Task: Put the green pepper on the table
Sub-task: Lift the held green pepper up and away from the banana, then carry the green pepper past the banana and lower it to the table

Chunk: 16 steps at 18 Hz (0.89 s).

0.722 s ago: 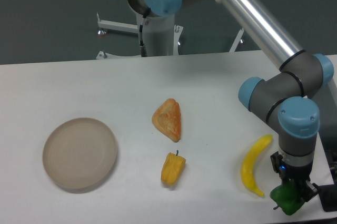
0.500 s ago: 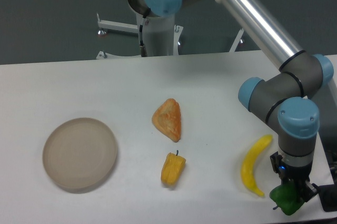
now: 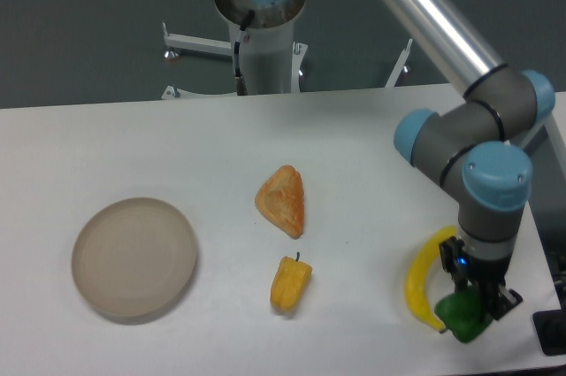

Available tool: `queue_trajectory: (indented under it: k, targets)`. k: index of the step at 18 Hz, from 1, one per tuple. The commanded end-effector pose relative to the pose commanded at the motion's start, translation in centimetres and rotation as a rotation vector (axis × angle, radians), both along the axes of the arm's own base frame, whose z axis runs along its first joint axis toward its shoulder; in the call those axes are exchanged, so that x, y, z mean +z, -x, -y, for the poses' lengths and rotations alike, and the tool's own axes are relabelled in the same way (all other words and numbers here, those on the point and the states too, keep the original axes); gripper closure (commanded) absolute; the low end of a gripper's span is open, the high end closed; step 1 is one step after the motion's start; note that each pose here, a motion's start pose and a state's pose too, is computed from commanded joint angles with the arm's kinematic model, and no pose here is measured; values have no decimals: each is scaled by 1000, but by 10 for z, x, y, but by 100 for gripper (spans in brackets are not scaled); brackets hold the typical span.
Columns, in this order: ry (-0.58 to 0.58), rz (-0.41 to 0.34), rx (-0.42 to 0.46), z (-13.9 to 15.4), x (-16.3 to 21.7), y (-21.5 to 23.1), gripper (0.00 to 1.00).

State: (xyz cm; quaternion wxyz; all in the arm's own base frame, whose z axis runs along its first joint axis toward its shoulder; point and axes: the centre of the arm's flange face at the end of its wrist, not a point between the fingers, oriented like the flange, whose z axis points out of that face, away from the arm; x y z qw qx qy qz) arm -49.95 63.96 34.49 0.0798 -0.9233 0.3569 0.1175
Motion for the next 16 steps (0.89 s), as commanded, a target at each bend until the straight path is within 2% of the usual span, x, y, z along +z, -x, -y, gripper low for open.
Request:
queue_trajectory:
  k: [6, 12, 16]
  targets:
    - [37, 54, 33, 72, 12, -20, 64]
    - [97, 98, -38, 132, -3, -34, 64]
    - [76, 179, -76, 167, -26, -35, 64]
